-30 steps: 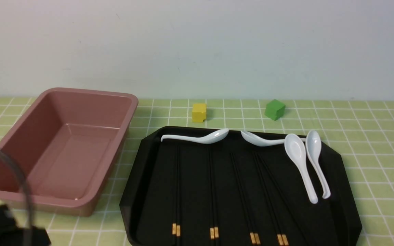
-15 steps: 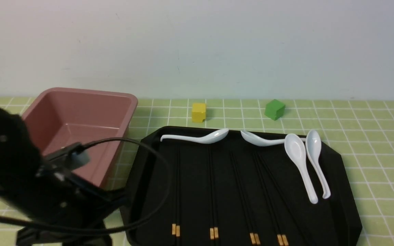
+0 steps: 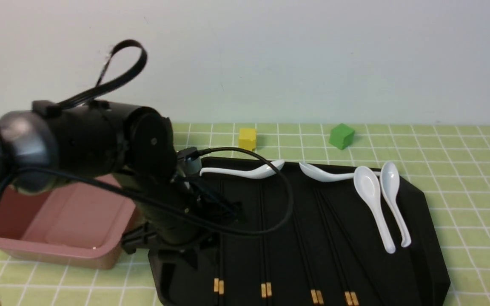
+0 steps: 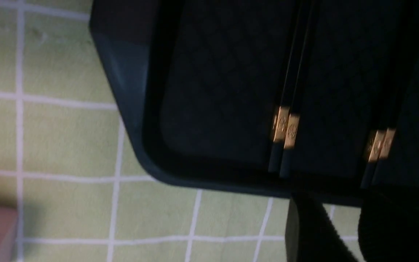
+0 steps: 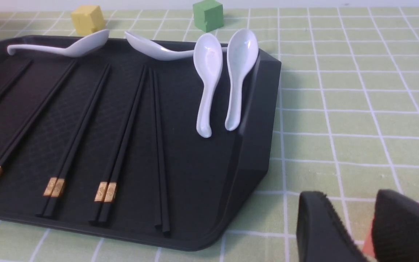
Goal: On green tablecloth take chopsticks from black tray and put them in box.
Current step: 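Reach over to the black tray and grasp a pair of chopsticks with the left gripper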
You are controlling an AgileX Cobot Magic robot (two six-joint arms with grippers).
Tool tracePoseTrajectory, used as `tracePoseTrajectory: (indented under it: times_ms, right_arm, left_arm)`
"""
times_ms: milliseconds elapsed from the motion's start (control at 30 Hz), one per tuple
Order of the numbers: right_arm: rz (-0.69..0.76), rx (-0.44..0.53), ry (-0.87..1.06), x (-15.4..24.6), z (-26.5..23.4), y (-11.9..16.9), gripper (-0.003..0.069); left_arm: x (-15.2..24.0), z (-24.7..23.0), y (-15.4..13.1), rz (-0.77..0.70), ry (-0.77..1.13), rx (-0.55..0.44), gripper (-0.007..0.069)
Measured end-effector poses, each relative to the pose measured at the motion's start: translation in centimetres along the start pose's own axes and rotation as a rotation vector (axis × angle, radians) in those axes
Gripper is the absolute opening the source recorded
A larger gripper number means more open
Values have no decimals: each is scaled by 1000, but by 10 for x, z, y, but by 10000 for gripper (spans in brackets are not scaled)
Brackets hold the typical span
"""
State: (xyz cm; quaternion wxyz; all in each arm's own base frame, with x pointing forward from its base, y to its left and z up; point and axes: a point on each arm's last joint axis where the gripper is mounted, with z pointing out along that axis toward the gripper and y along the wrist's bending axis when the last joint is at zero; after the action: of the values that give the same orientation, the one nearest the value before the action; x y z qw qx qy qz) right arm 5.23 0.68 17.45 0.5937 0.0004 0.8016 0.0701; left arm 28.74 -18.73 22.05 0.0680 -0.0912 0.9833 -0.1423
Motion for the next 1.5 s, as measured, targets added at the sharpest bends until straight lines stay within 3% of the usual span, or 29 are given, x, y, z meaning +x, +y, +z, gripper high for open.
tracePoseTrajectory:
  times_ms: [100,367,900,1067,1300,1500]
  right_arm:
    - [0,0,0,0,0,0,240]
    - [0,0,0,0,0,0,240]
    - [0,0,0,0,0,0,240]
    - [0,0,0,0,0,0,240]
    - [0,0,0,0,0,0,240]
    - [0,0,0,0,0,0,240]
  left_arm:
    - [-9,21,-8,14,28,-29,299]
    - [-25,57,-12,57,46,-119,309]
    - [-31,80,-13,-17,40,-128,308]
    - [-32,81,-12,-30,42,-146,275]
    - [-32,81,-11,-20,45,-164,121]
    - [-28,72,-18,1,71,-95,118]
